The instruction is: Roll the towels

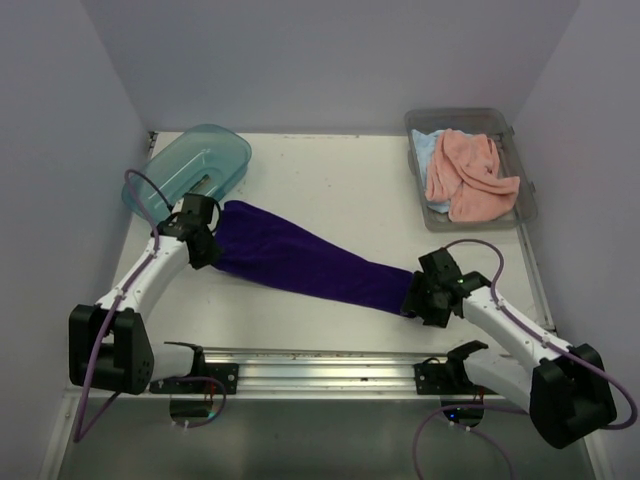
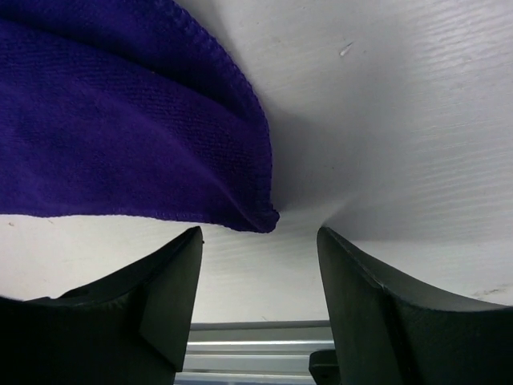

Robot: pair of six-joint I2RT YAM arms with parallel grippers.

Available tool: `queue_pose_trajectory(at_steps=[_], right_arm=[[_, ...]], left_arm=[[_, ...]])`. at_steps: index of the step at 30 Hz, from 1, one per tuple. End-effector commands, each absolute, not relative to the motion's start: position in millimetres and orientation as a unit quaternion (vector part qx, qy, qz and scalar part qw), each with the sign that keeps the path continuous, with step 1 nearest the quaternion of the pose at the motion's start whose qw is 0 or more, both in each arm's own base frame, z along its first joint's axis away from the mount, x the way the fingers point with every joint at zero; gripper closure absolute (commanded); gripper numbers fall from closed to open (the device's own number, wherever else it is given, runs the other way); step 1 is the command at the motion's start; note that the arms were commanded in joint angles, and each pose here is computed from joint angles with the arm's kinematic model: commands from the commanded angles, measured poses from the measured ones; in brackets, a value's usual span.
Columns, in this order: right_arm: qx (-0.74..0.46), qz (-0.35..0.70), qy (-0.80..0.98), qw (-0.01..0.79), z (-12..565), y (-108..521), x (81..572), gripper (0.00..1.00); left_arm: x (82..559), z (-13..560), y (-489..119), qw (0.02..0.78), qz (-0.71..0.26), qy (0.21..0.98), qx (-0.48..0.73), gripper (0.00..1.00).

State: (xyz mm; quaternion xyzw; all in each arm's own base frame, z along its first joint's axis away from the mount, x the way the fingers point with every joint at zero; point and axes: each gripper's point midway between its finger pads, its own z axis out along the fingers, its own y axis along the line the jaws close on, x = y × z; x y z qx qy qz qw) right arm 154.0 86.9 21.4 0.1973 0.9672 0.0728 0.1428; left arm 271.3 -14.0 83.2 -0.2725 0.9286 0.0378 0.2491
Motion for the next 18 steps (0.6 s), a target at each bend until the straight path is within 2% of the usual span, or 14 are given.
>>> queue_pose_trajectory(at_steps=[1,6,9,10,11,12,13,14,18], right_arm=[[0.224,0.123,0.955,0.153,16.3,102.8,161.4,0.37],[0.233,0.098,0.953,0.166,6.8,92.7,163.2,0.4],[0.235,0.1,0.951,0.176,6.7,94.3,170.7,0.47],[0.236,0.101,0.95,0.179,7.6,95.1,174.0,0.51],[0.237,0.1,0.949,0.18,8.0,95.3,176.0,0.64],[0.238,0.099,0.949,0.182,9.2,95.6,178.7,0.71],[0.239,0.093,0.948,0.188,10.5,93.5,181.6,0.91],[0.235,0.092,0.949,0.189,12.2,93.7,182.7,0.99],[0.218,0.081,0.943,0.236,41.8,91.9,215.6,1.0]], left_arm=[[277.0,90.8,-13.8,0.255,0.032,0.925,-0.278,1.0],[276.1,88.9,-14.5,0.251,0.032,0.927,-0.278,1.0],[276.2,89.8,-13.6,0.251,0.034,0.927,-0.277,1.0],[276.2,89.7,-13.8,0.251,0.034,0.927,-0.277,1.0],[276.2,90.1,-13.5,0.251,0.035,0.927,-0.276,1.0],[276.7,90.7,-12.6,0.252,0.036,0.927,-0.277,1.0],[276.3,90.6,-12.6,0.251,0.037,0.927,-0.275,1.0],[277.1,91.9,-13.2,0.252,0.036,0.928,-0.274,1.0],[286.9,99.1,-17.0,0.259,0.025,0.928,-0.267,1.0]])
